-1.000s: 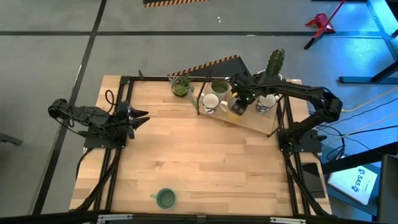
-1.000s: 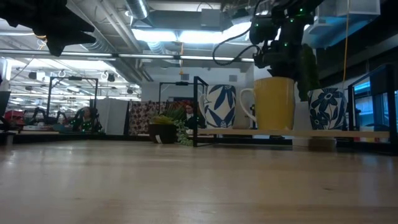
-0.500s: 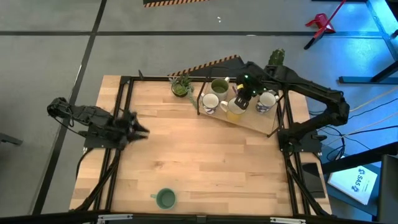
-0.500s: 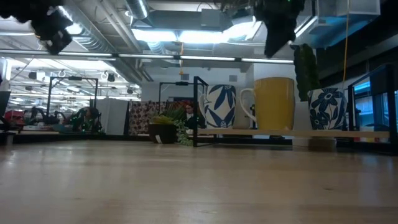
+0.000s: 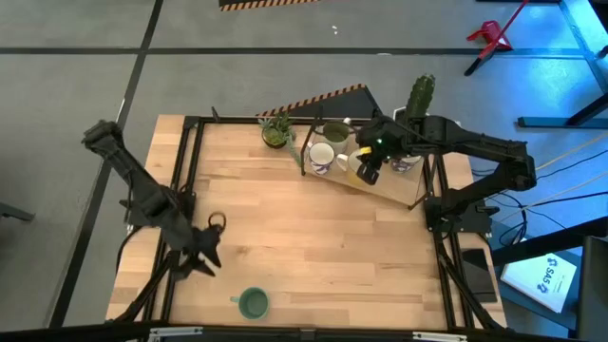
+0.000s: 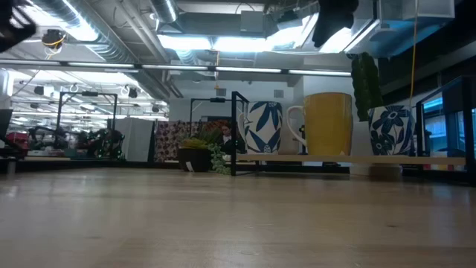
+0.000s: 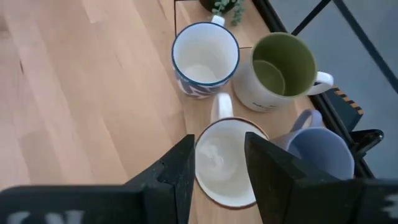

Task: Place coffee mugs
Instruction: Put the green mug aligned with the blue patterned mug on the shelf

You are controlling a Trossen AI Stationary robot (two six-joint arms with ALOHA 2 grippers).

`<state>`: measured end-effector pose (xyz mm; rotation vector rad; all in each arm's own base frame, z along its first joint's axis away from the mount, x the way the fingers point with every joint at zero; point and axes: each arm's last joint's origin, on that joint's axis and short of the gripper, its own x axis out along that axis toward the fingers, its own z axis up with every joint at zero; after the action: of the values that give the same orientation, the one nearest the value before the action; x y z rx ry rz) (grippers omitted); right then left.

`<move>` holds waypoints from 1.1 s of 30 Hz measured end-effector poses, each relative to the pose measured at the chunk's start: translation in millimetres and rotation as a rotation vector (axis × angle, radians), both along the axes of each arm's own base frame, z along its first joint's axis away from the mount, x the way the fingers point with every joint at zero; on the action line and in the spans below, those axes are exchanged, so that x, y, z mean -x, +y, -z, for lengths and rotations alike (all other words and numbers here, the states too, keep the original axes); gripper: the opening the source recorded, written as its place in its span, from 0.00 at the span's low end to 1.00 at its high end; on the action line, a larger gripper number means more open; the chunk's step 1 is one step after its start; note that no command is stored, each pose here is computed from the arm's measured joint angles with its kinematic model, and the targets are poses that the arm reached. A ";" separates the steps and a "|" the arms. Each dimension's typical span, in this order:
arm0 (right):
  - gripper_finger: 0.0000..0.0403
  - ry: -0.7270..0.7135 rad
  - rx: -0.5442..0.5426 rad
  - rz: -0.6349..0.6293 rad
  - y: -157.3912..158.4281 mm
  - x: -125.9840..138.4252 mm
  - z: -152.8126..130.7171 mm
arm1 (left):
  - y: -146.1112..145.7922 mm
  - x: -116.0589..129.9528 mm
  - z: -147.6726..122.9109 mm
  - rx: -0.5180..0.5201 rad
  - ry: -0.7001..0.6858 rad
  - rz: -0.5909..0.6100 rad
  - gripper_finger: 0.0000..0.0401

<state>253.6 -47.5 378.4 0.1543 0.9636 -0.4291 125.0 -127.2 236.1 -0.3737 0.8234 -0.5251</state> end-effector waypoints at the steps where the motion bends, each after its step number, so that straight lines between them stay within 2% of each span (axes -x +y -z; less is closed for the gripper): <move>1: 0.31 -0.001 0.007 0.004 2.3 -0.4 -0.1 | -6.7 0.8 4.0 -0.030 0.009 0.006 0.34; 4: 0.31 -0.001 0.020 -0.005 8.1 -1.3 -0.3 | -24.0 4.4 19.0 -0.104 0.056 -0.007 0.34; 8: 0.31 -0.008 0.010 -0.005 12.9 -2.0 -0.4 | -46.9 7.0 33.1 -0.151 0.030 -0.017 0.34; 12: 0.31 -0.015 0.009 -0.004 18.2 -2.8 -0.6 | -64.2 6.2 45.7 -0.170 0.004 -0.021 0.34; 20: 0.31 -0.037 0.011 -0.030 29.1 -5.2 -1.6 | -86.4 -2.9 75.4 -0.156 0.070 -0.002 0.34; 28: 0.31 -0.047 0.017 -0.029 35.1 -6.1 -2.0 | -87.7 -24.9 103.6 -0.222 0.075 -0.061 0.34; 33: 0.31 -0.049 0.015 -0.024 35.0 -6.1 -2.0 | -81.2 -48.6 110.1 -0.203 0.043 -0.024 0.34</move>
<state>259.7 -12.5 380.4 0.1390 0.9127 -0.4082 173.6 -208.5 126.0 -0.2085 0.9036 -0.4076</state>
